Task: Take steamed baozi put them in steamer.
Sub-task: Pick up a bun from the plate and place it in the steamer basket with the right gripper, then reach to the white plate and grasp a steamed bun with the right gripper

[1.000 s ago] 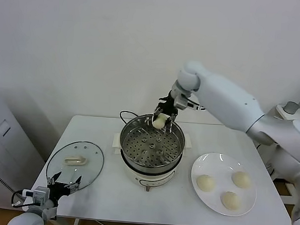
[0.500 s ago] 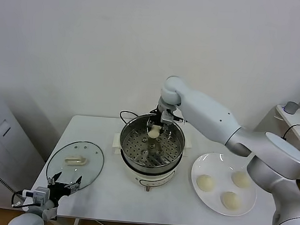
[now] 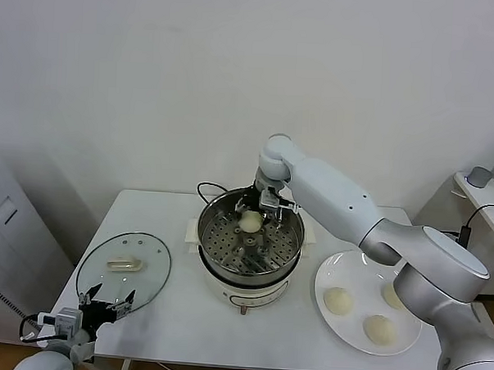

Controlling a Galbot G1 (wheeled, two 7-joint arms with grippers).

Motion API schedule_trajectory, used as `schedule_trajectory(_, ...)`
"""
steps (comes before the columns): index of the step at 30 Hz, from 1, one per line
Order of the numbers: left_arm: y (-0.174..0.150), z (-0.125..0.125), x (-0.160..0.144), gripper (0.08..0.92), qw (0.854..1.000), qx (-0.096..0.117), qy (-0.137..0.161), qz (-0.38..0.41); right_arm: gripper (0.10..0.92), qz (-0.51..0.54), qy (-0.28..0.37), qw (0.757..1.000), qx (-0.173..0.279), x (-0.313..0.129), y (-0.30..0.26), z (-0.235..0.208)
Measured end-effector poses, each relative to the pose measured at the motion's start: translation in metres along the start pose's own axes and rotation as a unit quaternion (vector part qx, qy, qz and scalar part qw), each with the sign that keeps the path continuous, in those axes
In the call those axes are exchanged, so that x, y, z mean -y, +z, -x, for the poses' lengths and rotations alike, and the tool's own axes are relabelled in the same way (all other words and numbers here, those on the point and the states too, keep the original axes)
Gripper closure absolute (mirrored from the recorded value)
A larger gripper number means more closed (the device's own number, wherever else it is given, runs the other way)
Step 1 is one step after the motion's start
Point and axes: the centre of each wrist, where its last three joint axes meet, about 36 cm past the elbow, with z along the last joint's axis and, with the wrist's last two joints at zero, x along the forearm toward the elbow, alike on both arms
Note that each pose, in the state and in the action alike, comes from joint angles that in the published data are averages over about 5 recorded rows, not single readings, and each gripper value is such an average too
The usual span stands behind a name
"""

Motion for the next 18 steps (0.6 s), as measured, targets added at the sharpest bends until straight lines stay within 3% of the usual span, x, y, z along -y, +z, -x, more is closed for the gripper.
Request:
schedule_trajectory(8,-0.001,-0.001,0.001,0.177,1.0,0.002,0.001,0.0,0.2,0.017,0.02,1.0,0.01,-0.019,0.019,-0.049)
schedule_trajectory(18,-0.004,-0.001,-0.001,0.177,1.0,0.004,-0.001,0.002,0.2,0.076,0.023,0.995,0.053,-0.087,0.034,-0.117)
